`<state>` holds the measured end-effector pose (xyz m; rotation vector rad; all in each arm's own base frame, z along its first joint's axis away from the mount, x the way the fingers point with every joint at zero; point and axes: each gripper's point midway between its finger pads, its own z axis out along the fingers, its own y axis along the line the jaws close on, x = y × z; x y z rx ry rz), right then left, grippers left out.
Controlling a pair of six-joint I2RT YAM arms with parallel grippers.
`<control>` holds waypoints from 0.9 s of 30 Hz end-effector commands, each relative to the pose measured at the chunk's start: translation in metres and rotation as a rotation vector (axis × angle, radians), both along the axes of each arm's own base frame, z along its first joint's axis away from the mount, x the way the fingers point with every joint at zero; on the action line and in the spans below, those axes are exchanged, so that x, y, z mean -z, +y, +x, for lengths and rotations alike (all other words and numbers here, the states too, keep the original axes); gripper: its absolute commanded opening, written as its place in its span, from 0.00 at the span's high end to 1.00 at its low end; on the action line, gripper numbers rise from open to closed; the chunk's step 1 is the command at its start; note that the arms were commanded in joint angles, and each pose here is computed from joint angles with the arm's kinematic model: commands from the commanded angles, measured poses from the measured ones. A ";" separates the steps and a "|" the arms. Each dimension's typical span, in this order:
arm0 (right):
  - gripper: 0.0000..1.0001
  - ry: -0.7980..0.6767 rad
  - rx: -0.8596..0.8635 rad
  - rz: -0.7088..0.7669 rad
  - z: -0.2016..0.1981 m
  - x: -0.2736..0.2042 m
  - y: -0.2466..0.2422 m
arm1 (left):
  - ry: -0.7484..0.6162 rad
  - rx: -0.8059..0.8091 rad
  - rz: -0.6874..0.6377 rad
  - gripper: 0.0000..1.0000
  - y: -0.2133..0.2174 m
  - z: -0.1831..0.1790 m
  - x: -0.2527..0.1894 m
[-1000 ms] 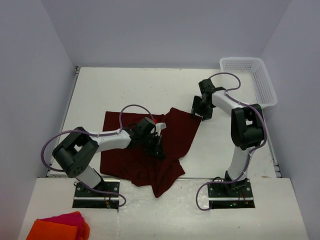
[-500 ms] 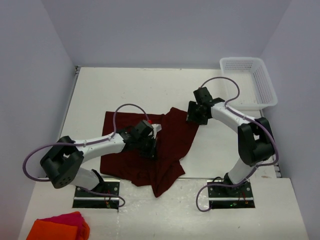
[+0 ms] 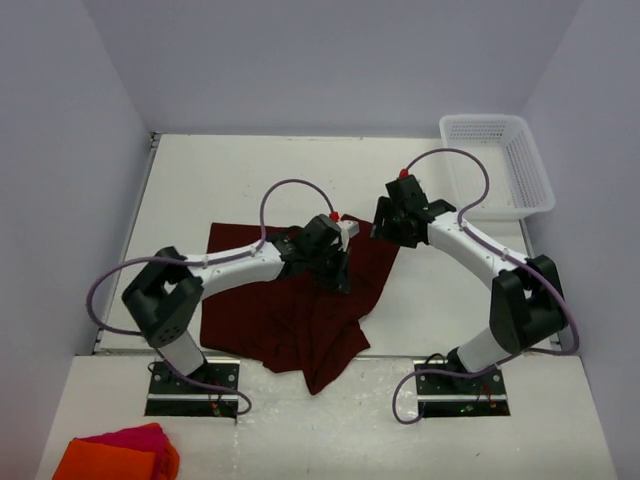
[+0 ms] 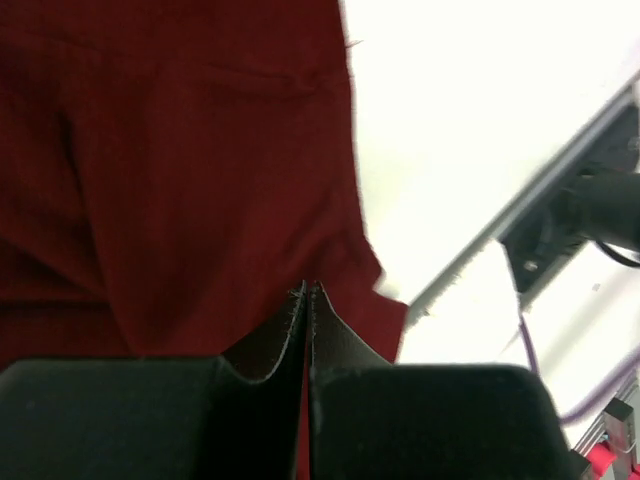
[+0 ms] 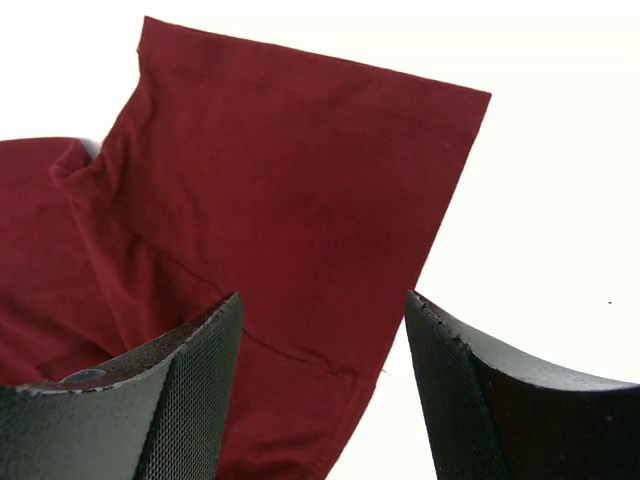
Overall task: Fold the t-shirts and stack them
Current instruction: Flatten out the tshirt
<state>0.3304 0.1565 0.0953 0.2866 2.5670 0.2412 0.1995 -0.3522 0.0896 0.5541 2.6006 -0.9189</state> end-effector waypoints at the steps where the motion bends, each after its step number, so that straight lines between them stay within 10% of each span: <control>1: 0.33 -0.015 0.055 -0.019 0.009 -0.009 -0.008 | -0.004 0.066 -0.029 1.00 -0.022 0.007 0.012; 14: 0.32 0.079 0.075 0.082 0.012 0.018 -0.004 | 0.198 0.037 0.154 1.00 0.017 -0.028 0.097; 27: 0.30 0.156 0.131 0.090 -0.025 0.049 -0.014 | 0.219 -0.007 0.154 1.00 0.068 -0.070 0.075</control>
